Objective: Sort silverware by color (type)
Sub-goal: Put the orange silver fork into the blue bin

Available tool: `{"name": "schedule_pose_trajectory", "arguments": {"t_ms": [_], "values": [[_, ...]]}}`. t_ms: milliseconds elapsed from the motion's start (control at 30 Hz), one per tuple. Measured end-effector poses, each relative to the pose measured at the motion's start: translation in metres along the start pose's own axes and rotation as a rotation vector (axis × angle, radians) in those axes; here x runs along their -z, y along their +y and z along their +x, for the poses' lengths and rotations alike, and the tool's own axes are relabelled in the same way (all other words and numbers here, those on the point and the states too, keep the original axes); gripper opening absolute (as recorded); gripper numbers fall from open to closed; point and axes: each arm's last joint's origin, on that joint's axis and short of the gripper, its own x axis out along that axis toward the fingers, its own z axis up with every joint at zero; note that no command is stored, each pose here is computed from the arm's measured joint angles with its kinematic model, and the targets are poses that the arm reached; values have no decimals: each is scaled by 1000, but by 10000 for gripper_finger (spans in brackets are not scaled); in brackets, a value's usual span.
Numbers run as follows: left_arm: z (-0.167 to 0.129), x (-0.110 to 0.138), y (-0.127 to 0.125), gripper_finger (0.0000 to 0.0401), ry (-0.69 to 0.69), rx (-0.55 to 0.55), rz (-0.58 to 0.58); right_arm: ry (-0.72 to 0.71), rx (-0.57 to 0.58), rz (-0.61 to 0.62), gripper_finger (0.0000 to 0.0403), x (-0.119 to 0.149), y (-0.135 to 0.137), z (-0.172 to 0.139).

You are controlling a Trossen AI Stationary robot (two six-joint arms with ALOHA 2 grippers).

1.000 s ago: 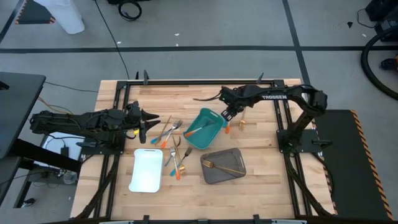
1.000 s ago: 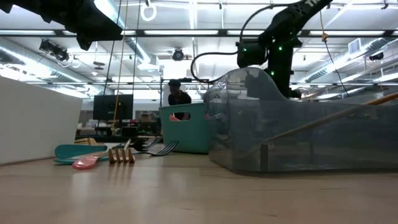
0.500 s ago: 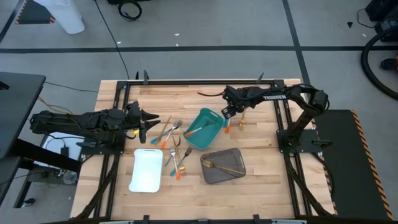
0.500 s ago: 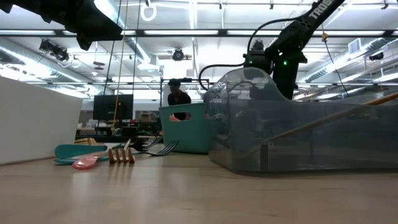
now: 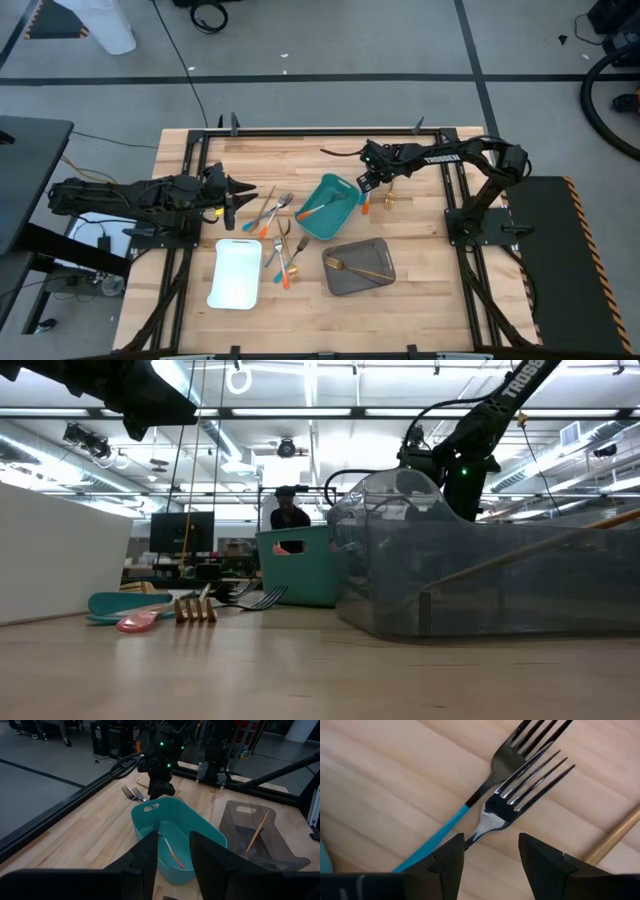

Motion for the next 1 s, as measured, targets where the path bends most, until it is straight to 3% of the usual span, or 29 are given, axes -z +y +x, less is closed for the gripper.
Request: {"name": "schedule_pose_trajectory", "arguments": {"t_ms": [267, 633, 1000], "values": [[0, 0, 0, 121, 0, 0, 0, -30, -44, 18, 197, 1, 2, 4], [0, 0, 0, 121, 0, 0, -1, 24, -8, 8, 196, 7, -2, 4], [0, 0, 0, 121, 0, 0, 0, 115, -49, 23, 156, 4, -15, 5]]}}
